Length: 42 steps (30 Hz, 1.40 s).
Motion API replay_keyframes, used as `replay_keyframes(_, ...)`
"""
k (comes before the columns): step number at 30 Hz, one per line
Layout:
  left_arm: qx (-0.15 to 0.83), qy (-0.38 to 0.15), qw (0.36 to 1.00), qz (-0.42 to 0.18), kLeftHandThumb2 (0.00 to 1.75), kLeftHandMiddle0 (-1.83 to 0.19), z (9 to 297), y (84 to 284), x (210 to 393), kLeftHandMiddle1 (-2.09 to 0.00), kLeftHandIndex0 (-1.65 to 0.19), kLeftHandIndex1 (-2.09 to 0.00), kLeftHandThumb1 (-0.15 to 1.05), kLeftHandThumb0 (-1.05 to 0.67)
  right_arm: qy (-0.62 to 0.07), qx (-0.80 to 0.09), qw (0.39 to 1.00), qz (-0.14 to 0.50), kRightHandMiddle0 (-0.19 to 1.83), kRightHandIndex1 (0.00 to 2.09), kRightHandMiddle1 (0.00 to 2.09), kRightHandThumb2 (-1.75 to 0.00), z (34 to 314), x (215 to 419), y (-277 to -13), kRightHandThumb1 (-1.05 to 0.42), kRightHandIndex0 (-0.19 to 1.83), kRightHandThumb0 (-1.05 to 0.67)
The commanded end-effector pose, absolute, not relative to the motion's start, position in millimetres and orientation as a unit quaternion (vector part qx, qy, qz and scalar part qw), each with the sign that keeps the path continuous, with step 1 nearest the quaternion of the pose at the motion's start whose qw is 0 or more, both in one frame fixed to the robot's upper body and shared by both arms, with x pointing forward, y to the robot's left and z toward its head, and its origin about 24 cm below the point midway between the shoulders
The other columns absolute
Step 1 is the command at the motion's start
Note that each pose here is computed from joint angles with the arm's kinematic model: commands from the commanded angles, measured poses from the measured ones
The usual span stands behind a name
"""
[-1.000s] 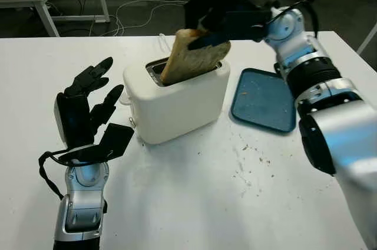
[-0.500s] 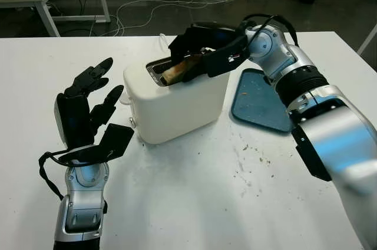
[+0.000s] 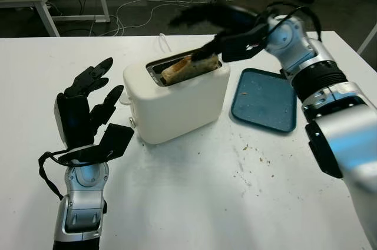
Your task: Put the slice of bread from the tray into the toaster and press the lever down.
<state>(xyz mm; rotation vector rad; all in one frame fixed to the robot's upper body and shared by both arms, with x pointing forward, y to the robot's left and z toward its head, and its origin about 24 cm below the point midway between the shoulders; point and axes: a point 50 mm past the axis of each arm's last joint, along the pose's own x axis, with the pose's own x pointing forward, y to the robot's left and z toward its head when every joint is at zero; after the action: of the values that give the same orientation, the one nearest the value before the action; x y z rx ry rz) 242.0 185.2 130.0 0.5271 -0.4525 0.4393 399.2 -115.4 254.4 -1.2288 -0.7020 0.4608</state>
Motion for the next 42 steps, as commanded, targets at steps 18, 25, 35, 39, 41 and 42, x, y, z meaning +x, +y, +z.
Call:
replay_keyframes(18,0.437,-0.315,0.834,0.118,0.01,-1.13,159.6,202.0,231.3,-0.38,-1.23,-0.07,0.83,-0.22,-0.379,-0.309,0.867,0.091,0.94,0.36,0.05,-0.09,132.9,316.7,-176.3,-0.92,0.85,-0.33)
replay_keyframes(25,0.501,-0.310,0.802,0.099,0.02,-1.28,157.4,202.8,224.1,-0.26,-1.24,-0.03,0.87,-0.32,-0.324,-0.247,0.912,0.045,1.00,0.41,0.04,-0.09,94.8,289.2,-173.1,-0.92,1.00,-0.27)
replay_keyframes(35,0.542,-0.281,0.786,0.100,0.01,-1.38,153.8,204.7,223.1,-0.24,-1.19,0.00,0.88,-0.29,-0.291,-0.201,0.934,-0.048,1.05,0.85,0.01,-0.15,85.5,271.8,-183.5,-0.92,0.87,-0.30)
replay_keyframes(39,0.558,-0.274,0.777,0.098,0.00,-1.41,153.3,205.6,225.2,-0.57,-1.15,0.00,0.88,-0.29,-0.283,-0.170,0.943,-0.049,1.04,0.77,0.00,-0.19,88.7,271.4,-191.2,-0.92,0.87,-0.32)
replay_keyframes(41,0.565,-0.263,0.777,0.092,0.00,-1.35,152.8,205.6,226.1,-0.77,-1.12,0.00,0.88,-0.28,-0.267,-0.140,0.952,-0.047,1.04,0.71,0.00,-0.19,89.0,273.1,-194.3,-0.92,0.89,-0.34)
replay_keyframes(42,0.568,-0.258,0.777,0.090,0.00,-1.35,152.6,205.6,226.4,-0.79,-1.11,0.00,0.88,-0.27,-0.260,-0.127,0.956,-0.045,1.05,0.70,0.01,-0.19,88.9,273.9,-195.2,-0.92,0.90,-0.35)
